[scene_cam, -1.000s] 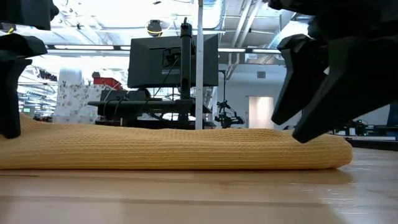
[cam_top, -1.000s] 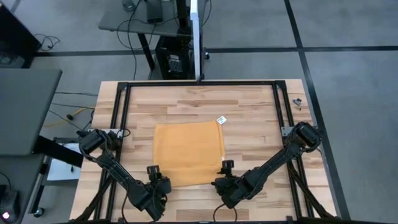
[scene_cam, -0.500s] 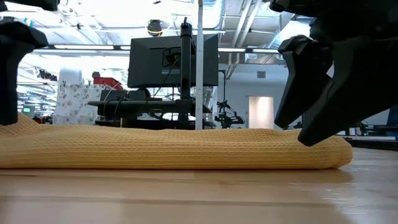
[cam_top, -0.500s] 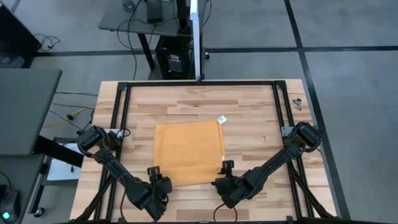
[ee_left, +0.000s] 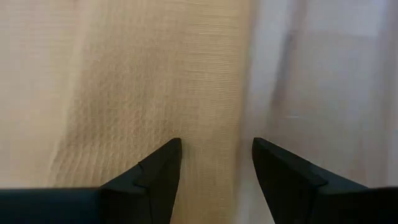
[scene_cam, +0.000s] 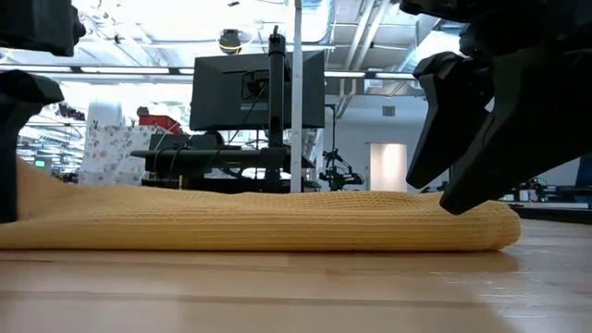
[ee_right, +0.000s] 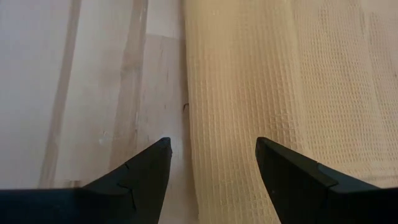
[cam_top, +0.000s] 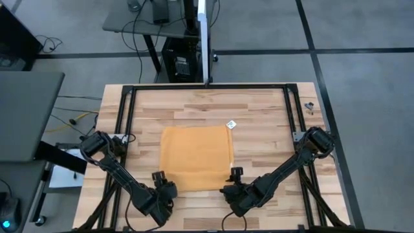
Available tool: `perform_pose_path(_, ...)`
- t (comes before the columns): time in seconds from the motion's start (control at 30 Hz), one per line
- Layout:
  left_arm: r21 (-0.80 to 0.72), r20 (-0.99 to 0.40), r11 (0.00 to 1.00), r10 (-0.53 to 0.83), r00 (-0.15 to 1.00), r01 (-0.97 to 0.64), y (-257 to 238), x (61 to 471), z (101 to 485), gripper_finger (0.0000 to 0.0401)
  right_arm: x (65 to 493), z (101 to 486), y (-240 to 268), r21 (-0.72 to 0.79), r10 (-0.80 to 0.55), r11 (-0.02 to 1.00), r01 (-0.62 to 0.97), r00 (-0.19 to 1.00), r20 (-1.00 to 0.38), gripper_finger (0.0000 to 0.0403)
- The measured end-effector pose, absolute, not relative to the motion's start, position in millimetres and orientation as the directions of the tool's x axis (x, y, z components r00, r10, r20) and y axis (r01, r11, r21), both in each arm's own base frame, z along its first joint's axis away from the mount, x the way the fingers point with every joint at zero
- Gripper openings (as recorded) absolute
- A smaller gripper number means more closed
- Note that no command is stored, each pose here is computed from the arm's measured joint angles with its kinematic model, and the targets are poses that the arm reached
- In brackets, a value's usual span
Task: Roll towel
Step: Roll the yellow towel
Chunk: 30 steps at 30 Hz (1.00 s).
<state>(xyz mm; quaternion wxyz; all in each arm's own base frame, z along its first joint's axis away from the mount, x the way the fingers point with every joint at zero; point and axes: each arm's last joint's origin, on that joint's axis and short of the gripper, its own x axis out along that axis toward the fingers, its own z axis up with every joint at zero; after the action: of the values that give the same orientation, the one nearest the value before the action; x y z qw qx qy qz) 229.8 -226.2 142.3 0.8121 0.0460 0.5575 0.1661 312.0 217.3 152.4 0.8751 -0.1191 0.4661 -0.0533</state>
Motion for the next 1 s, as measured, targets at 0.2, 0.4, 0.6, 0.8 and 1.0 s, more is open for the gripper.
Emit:
perform_pose_path(0.2, 0.301, -0.876, 0.930, 0.357, 0.323, -0.212, -221, 232, 143, 0.0182, 311, 149, 216, -0.304, -0.206, 0.948, -0.088, 0.557, -0.804, 0.0228)
perform_pose_path(0.4, 0.319, -0.865, 0.924, 0.375, 0.333, -0.212, -220, 233, 143, 0.0182, 311, 141, 210, -0.293, -0.209, 0.954, -0.061, 0.562, -0.800, 0.0228)
perform_pose_path(0.6, 0.326, -0.862, 0.924, 0.378, 0.337, -0.201, -220, 233, 143, 0.0182, 318, 143, 205, -0.292, -0.222, 0.956, -0.022, 0.592, -0.774, 0.0228)
perform_pose_path(0.8, 0.333, -0.862, 0.924, 0.378, 0.337, -0.186, -219, 234, 143, 0.0182, 321, 133, 207, -0.281, -0.210, 0.959, -0.028, 0.592, -0.778, 0.0228)
perform_pose_path(1.0, 0.334, -0.862, 0.924, 0.379, 0.337, -0.184, -217, 236, 143, 0.0182, 321, 122, 213, -0.290, -0.201, 0.955, -0.063, 0.580, -0.790, 0.0228)
